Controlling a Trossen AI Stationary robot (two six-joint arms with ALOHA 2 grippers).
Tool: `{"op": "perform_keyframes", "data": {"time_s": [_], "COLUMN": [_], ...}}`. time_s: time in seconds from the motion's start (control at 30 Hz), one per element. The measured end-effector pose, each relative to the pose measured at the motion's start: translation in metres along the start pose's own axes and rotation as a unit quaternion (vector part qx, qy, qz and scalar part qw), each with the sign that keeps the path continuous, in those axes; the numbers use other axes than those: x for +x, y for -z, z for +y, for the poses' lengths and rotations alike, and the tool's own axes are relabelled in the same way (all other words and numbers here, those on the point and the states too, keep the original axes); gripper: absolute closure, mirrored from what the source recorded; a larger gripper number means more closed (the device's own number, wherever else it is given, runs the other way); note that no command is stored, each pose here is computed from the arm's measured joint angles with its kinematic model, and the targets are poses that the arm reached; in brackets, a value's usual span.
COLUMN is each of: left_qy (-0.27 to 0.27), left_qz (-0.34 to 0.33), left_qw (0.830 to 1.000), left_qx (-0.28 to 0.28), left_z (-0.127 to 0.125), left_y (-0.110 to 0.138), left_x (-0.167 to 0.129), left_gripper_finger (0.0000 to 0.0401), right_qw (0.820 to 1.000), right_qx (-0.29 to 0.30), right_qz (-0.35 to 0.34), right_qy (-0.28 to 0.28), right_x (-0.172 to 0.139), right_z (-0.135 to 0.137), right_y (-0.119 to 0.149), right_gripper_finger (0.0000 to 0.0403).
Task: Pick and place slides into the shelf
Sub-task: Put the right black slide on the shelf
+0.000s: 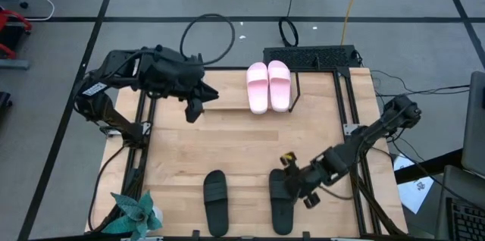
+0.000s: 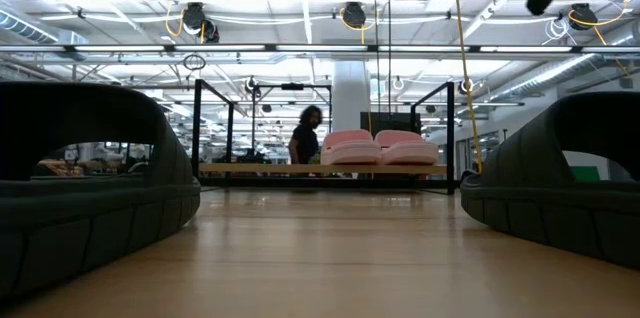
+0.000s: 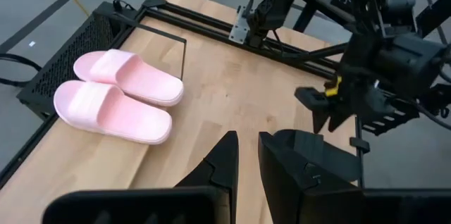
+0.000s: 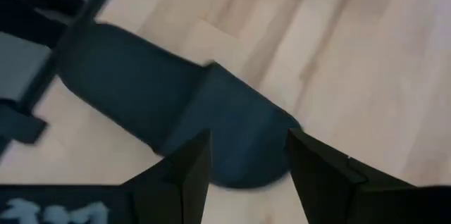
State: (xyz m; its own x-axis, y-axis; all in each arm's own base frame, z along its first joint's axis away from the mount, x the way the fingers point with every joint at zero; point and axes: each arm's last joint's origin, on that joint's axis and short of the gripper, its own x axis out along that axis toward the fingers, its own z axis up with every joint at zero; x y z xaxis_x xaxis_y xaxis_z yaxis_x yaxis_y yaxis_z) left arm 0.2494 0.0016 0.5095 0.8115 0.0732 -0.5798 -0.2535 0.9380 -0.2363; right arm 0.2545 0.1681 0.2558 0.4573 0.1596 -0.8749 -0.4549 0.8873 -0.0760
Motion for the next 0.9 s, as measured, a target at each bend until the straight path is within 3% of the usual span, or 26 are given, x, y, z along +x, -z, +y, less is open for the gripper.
{"op": "perform_keyframes", "data": {"time_s": [0.33, 0.57, 0.9], "left_qy": [0.026, 0.054, 0.035], "left_qz": [0.015, 0.067, 0.125], "left_qw": [1.000, 0.996, 0.990], "left_qx": [0.010, 0.025, 0.054], "left_z": [-0.022, -0.054, -0.085], "left_y": [0.008, 0.024, 0.045], "left_x": [0.002, 0.018, 0.050], "left_gripper_finger": [0.0350, 0.0350, 0.0350], "right_qw": [0.991, 0.988, 0.987], "right_qx": [0.107, 0.145, 0.155], "right_qz": [-0.074, -0.041, 0.041], "right_qy": [-0.021, -0.029, -0.003], "right_x": [0.012, 0.035, 0.069], "right_z": [0.012, 0.027, 0.043], "right_y": [-0.018, -0.015, 0.000], "right_gripper_finger": [0.0229, 0.0229, 0.0237]}}
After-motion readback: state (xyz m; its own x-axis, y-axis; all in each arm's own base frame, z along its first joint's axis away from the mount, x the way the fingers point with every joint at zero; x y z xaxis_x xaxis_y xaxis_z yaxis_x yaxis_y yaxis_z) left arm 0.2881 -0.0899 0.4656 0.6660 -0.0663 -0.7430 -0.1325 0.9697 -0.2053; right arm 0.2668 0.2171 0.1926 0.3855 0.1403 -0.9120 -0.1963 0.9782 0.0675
